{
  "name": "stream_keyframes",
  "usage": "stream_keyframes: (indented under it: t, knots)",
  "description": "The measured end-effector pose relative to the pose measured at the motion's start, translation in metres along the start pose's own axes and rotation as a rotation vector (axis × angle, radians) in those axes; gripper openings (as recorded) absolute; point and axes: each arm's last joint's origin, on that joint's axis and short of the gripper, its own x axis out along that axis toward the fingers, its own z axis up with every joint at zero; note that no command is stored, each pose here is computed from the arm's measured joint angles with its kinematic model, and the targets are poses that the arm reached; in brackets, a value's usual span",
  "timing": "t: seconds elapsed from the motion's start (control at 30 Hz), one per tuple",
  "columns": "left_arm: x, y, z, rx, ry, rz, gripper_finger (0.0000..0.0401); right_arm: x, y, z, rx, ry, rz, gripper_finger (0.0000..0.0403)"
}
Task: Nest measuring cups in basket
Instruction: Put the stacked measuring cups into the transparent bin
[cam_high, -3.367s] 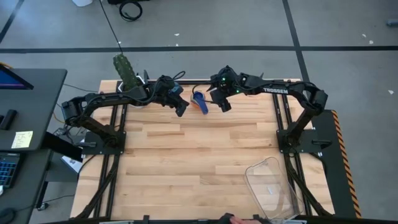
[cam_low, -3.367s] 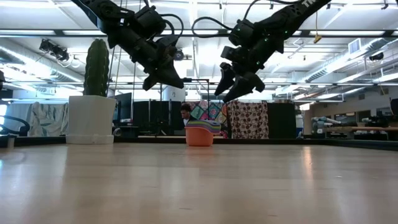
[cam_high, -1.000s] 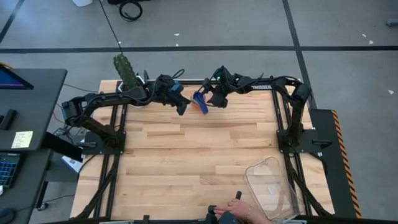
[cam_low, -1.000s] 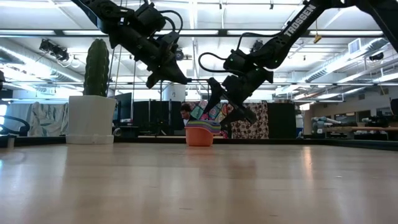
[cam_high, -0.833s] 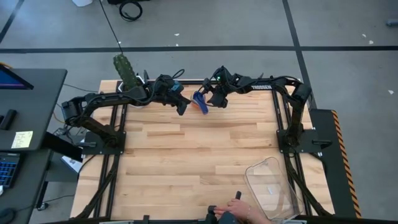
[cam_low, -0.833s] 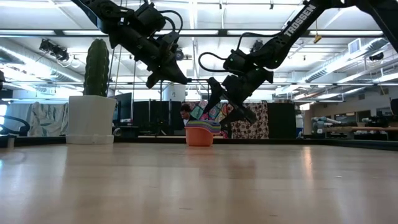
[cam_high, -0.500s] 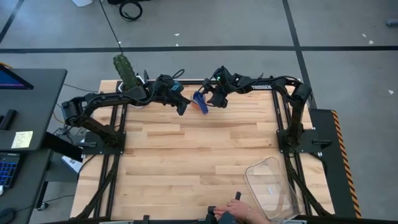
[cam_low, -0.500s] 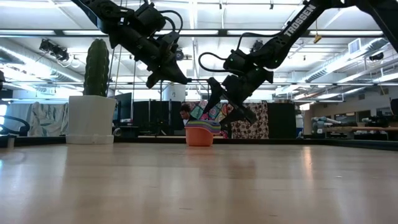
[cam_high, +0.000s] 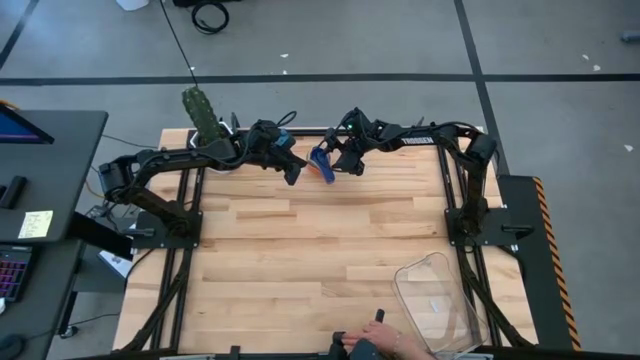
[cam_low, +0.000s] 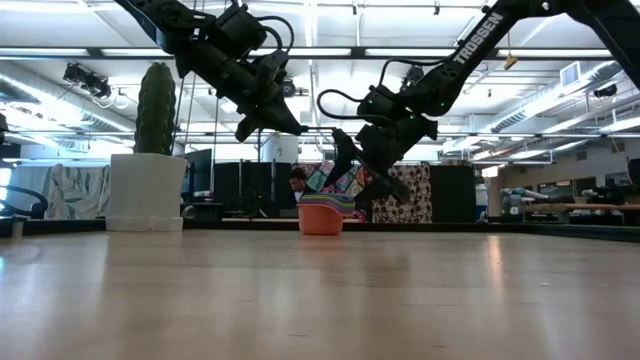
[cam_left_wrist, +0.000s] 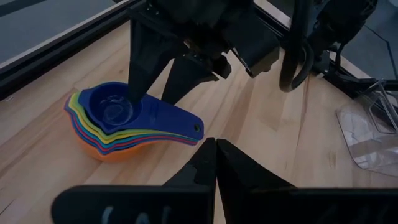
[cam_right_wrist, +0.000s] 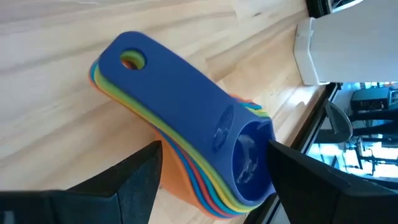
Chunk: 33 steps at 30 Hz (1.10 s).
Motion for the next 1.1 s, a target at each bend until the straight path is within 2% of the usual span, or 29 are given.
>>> stream_keyframes:
  t: [0.23,0.4,1.1]
  knots:
    - [0.0,0.0,0.0001,0.0,-0.001,0.0,0.0014,0.0,0.0,-0.0001,0.006,-0.003,0.0,0.0287]
    - [0.0,0.0001,0.0001,0.0,-0.001,0.0,0.0014,0.0,-0.002,-0.0003,0.063,-0.003,-0.019,0.0287]
    - [0.0,0.0,0.0001,0.0,-0.001,0.0,0.0014,-0.0001,0.0021,-0.0014,0.082,0.026,0.018,0.0287]
